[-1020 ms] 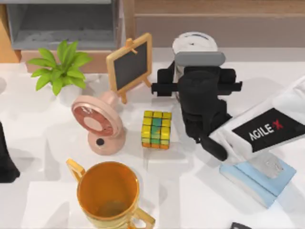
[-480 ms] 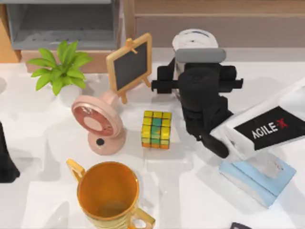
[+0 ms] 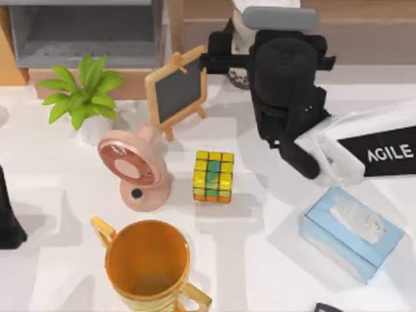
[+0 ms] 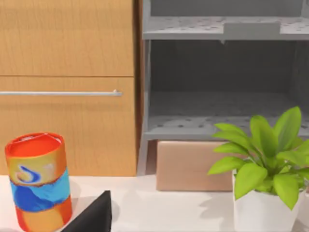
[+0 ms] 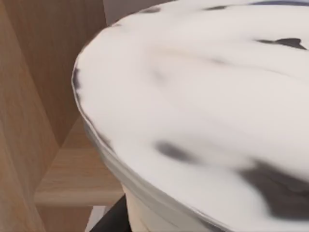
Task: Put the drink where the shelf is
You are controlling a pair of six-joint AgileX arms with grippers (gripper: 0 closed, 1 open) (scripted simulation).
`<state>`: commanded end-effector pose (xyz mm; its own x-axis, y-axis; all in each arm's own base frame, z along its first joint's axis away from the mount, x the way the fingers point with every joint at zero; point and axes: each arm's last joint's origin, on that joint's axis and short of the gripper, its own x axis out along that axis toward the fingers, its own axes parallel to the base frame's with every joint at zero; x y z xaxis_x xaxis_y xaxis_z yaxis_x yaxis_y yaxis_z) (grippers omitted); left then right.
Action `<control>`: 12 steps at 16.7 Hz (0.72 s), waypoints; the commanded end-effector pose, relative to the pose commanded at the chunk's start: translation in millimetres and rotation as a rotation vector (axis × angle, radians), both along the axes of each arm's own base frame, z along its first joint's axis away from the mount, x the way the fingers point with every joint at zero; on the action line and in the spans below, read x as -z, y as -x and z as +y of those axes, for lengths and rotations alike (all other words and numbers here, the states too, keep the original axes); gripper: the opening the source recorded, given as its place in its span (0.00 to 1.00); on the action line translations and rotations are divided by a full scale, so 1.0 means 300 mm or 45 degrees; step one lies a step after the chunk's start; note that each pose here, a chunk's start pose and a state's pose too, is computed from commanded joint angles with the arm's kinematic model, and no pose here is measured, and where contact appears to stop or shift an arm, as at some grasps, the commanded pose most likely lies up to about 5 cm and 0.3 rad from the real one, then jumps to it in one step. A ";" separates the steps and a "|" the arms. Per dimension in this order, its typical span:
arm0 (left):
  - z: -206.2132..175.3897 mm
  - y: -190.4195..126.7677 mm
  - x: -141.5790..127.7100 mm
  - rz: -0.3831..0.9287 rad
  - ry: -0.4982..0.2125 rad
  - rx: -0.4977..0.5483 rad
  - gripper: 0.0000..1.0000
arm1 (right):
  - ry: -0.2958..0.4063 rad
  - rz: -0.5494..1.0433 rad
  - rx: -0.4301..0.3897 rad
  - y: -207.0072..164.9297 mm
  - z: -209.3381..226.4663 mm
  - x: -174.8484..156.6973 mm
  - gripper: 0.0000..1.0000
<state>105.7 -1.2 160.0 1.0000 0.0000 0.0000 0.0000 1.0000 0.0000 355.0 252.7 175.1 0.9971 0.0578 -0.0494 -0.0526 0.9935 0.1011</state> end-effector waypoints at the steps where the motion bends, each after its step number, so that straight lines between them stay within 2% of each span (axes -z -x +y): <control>1: 0.000 0.000 0.000 0.000 0.000 0.000 1.00 | -0.009 -0.019 -0.014 -0.008 -0.010 -0.041 0.00; 6: 0.000 0.000 0.000 0.000 0.000 0.000 1.00 | 0.005 -0.052 -0.046 -0.067 -0.121 -0.206 0.00; 12: 0.000 0.000 0.000 0.000 0.000 0.000 1.00 | 0.086 0.038 0.001 -0.166 -0.363 -0.300 0.00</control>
<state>105.7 -1.2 160.0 1.0000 0.0000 0.0000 0.0000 1.0000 0.0000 404.7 143.7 265.1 0.9952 0.0528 -0.0828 -0.0500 0.9981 0.0350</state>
